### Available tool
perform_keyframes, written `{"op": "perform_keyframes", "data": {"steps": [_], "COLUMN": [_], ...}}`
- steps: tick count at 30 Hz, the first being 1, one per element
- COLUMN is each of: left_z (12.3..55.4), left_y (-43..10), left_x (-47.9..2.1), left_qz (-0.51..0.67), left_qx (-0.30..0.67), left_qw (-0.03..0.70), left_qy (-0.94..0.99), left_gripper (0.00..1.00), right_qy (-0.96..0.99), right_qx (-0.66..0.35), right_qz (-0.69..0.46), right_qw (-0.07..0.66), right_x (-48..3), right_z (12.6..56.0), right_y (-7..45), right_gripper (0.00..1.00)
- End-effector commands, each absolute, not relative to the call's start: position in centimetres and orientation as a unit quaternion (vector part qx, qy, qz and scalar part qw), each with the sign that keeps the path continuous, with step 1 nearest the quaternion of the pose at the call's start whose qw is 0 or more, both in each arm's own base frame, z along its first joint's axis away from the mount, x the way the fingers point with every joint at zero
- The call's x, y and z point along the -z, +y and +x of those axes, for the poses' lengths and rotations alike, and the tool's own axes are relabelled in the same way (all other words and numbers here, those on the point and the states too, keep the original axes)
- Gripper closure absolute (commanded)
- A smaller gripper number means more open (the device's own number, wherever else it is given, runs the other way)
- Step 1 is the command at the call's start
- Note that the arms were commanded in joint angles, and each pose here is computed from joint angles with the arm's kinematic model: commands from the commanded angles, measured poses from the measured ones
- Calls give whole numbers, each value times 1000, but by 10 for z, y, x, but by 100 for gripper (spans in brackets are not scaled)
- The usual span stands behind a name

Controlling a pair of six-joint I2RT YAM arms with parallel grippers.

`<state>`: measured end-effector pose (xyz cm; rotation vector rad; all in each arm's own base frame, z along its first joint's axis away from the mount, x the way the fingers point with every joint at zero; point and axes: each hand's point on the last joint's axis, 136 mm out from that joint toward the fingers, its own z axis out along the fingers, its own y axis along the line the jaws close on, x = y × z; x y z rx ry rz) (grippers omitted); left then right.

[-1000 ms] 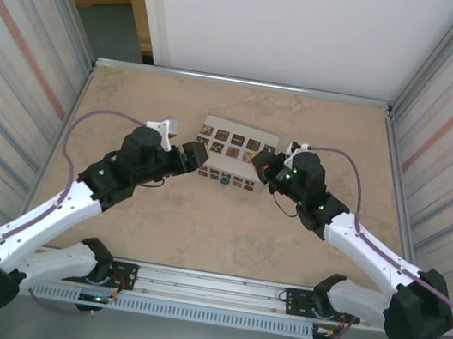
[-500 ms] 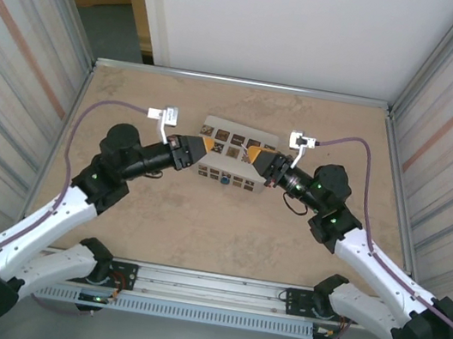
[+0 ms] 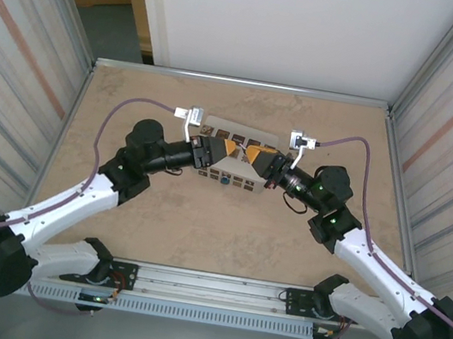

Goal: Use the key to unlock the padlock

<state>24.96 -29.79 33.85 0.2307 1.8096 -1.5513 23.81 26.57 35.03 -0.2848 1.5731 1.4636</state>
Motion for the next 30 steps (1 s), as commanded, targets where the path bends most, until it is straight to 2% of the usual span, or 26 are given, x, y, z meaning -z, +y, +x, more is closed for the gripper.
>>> {"op": "perform_keyframes", "data": {"steps": [1,9,19,20,21,24,30], "left_z": [245,244,246,246,245,245,243], "left_y": [-302,-313,-315,-314,-313,-309,-301], "left_x": [-368,-370,-367,-367,-365,-362,-355], "left_qz": [103,112,108,109,109,111,116], "left_qx": [627,633,629,628,625,609,577], "left_qw": [381,374,373,374,375,382,390], "left_qy": [672,668,673,674,676,687,708], "left_gripper": [58,62,94,97,100,100,100], "right_qy": [621,627,630,628,629,634,654], "right_qx": [-605,-609,-610,-611,-611,-610,-601], "right_qz": [-131,-127,-115,-114,-113,-109,-126], "right_qw": [481,469,466,467,467,464,441], "right_x": [-364,-358,-355,-357,-357,-356,-356], "right_z": [233,236,238,238,239,240,231], "right_y": [268,276,277,277,275,268,260], "right_gripper": [100,100,100,98,91,78,64]}}
